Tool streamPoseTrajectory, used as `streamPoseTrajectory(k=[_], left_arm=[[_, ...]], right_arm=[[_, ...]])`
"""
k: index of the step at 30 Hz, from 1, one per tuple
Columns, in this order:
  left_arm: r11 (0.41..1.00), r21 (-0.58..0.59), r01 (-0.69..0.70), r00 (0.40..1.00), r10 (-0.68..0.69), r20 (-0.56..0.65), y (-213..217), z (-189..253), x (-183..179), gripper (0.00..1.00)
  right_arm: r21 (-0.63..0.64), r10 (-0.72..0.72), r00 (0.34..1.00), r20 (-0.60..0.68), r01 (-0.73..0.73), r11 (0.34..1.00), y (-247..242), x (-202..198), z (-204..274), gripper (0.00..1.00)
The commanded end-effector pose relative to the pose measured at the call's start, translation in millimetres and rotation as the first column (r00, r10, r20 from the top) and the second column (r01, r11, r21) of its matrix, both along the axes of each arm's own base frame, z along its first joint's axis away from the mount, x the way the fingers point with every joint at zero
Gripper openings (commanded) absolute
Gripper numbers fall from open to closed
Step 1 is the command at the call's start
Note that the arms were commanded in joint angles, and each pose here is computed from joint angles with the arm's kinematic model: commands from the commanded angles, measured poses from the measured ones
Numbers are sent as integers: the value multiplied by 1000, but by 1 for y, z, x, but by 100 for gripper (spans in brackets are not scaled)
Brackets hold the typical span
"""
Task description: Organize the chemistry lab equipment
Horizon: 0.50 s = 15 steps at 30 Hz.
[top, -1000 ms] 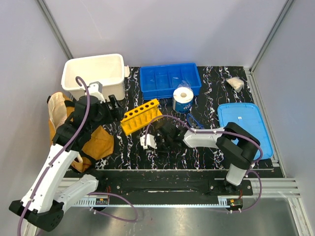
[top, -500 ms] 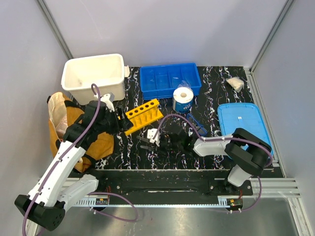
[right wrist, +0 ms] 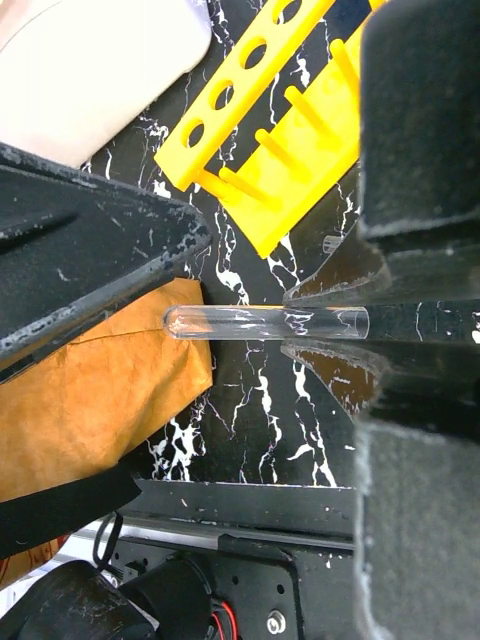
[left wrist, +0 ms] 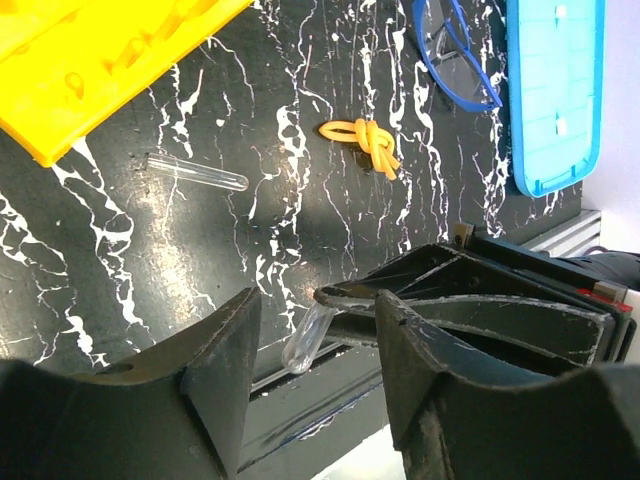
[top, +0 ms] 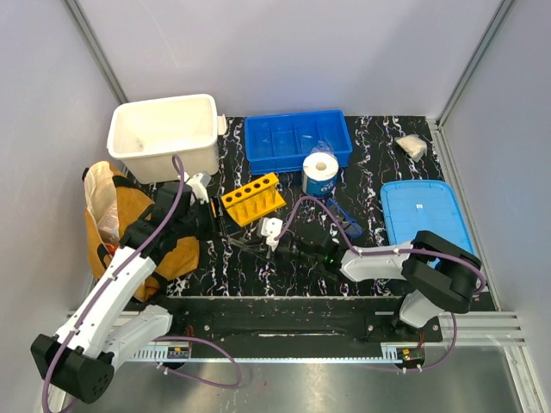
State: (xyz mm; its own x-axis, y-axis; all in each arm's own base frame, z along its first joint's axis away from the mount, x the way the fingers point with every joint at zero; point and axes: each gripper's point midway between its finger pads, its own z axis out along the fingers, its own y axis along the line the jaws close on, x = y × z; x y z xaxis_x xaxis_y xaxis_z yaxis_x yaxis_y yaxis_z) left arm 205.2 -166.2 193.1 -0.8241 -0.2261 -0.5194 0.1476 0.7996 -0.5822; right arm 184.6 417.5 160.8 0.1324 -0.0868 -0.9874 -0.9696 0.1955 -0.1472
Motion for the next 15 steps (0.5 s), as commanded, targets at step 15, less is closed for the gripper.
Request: streamPoseTrajectory(k=[15], left_arm=[[998,-66,10,999,-8,34,-3,13,-9,49]], right_arm=[[179,-91,995,44,82,980,11,2,51,20]])
